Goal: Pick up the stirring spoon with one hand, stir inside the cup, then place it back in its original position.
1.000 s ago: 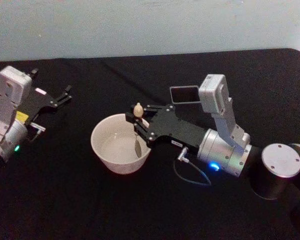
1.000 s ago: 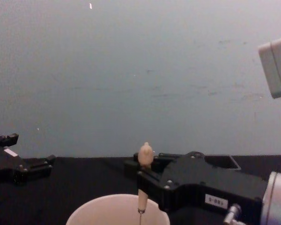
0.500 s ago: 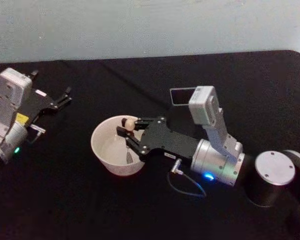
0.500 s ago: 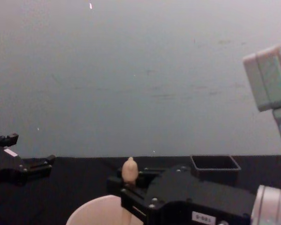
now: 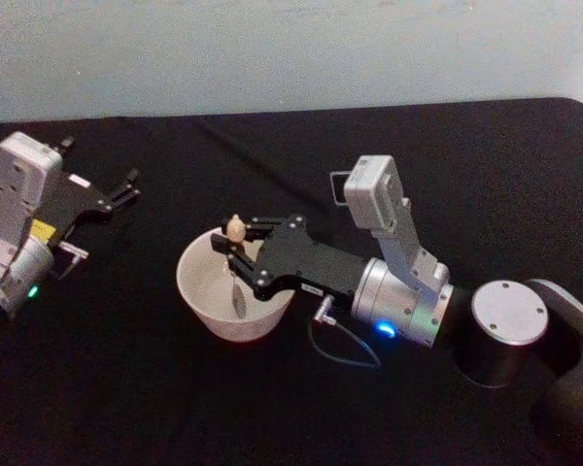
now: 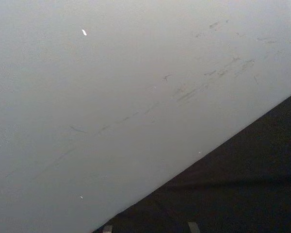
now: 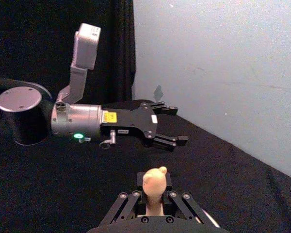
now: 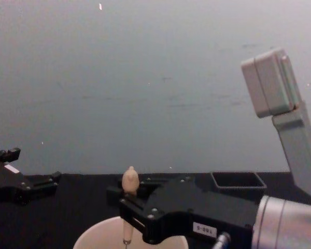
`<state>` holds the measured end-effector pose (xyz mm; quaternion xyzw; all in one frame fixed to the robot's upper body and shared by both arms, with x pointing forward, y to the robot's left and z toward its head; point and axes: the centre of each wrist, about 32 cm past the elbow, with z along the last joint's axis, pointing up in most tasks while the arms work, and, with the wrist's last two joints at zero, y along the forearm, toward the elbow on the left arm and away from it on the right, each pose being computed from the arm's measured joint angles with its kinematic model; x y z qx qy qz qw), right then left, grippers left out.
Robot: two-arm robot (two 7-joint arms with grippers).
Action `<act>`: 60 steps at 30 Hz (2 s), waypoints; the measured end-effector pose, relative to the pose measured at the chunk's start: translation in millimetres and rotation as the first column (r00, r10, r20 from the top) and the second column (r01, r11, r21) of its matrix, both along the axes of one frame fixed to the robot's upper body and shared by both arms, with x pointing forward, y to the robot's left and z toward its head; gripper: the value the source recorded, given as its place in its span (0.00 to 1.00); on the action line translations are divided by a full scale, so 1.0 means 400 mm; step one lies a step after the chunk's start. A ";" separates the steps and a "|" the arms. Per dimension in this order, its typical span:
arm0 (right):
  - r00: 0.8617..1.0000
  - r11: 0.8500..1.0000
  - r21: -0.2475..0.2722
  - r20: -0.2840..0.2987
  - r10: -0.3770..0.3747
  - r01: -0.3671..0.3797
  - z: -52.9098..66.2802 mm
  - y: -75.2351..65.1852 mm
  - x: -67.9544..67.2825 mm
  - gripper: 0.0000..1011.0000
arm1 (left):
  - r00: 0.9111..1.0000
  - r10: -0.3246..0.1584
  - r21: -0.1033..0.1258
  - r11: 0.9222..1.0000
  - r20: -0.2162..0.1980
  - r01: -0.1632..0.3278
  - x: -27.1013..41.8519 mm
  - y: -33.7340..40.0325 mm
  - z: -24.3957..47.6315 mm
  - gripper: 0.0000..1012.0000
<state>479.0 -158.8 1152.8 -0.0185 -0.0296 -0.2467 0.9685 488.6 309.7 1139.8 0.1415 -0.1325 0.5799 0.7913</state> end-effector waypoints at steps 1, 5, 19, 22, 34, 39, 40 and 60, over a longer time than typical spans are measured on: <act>1.000 1.000 0.000 0.001 -0.003 0.003 0.000 0.001 0.002 0.17 | 1.000 0.000 0.000 1.000 0.000 0.000 0.000 0.000 0.000 0.99; 1.000 1.000 -0.005 0.002 -0.022 0.022 -0.003 0.002 0.013 0.17 | 1.000 0.000 0.000 1.000 0.000 0.000 0.000 0.000 0.000 0.99; 0.998 0.998 -0.004 0.005 -0.067 0.067 -0.002 -0.020 0.022 0.17 | 1.000 0.000 0.000 1.000 0.000 0.000 0.000 0.000 0.000 0.99; 0.997 0.997 -0.005 0.006 -0.074 0.074 -0.001 -0.027 0.020 0.17 | 1.000 0.000 0.000 1.000 0.000 0.000 0.000 0.000 0.000 0.99; 0.998 0.998 0.000 0.003 -0.070 0.070 0.006 -0.053 -0.001 0.17 | 1.000 0.000 0.000 1.000 0.000 0.000 0.000 0.000 0.000 0.99; 0.998 0.998 -0.001 -0.003 -0.056 0.056 0.005 -0.052 -0.011 0.17 | 1.000 0.000 0.000 1.000 0.000 0.000 0.000 0.000 0.000 0.99; 0.999 0.999 -0.001 -0.004 -0.052 0.052 0.004 -0.051 -0.013 0.17 | 1.000 0.000 0.000 1.000 0.000 0.000 0.000 0.000 0.000 0.99; 1.000 1.000 0.006 -0.011 -0.020 0.020 -0.001 -0.007 -0.002 0.17 | 1.000 0.000 0.000 1.000 0.000 0.000 0.000 0.000 0.000 0.99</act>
